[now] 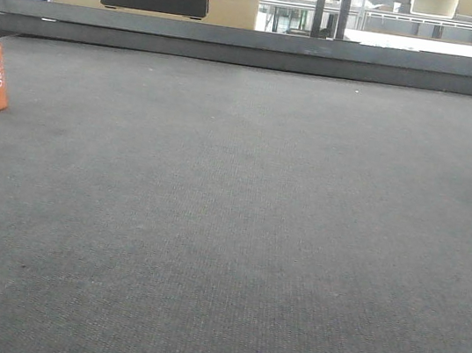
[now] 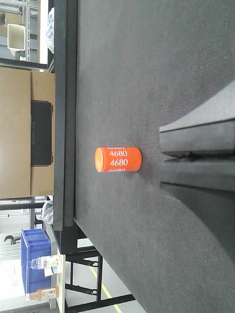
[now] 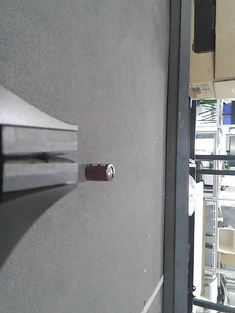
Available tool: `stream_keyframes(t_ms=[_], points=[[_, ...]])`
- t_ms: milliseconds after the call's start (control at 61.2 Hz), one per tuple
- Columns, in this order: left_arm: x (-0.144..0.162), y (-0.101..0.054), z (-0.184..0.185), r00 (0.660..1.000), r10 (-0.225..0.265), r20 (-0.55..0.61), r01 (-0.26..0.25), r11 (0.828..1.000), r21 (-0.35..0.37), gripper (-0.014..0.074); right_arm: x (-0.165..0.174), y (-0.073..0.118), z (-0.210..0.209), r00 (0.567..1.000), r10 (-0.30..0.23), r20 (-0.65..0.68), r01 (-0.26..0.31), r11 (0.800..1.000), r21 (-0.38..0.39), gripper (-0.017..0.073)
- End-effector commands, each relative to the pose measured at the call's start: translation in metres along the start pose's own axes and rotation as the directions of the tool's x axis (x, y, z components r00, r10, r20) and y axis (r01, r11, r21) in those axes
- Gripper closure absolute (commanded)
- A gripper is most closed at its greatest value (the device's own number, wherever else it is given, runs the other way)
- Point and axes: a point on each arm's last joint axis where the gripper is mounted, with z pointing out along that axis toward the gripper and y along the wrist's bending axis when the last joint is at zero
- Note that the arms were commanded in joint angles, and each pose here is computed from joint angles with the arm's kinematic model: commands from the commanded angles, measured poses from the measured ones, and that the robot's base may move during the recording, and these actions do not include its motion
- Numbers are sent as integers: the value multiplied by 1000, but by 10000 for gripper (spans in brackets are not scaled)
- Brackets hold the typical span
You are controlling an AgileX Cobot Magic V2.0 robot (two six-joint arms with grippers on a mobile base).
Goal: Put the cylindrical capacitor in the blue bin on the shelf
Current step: 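Move right gripper over maroon capacitor and left gripper over orange cylinder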
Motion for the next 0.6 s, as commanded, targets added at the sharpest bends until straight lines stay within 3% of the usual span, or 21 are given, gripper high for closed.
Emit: stream_keyframes(t_ms=[0, 506, 588], points=[[-3, 0, -1, 999, -17, 33, 17, 1000, -1, 704, -2, 0, 0, 1000, 3, 24, -3, 1000, 1, 722], [-13, 0, -1, 989, -17, 146, 17, 1000, -3, 704, -6, -1, 0, 997, 3, 74, -4, 1000, 6, 722], [-15, 1, -2, 985, -64, 162, 65, 998, 1, 704, -11, -1, -1, 992, 3, 128, -4, 1000, 12, 722]])
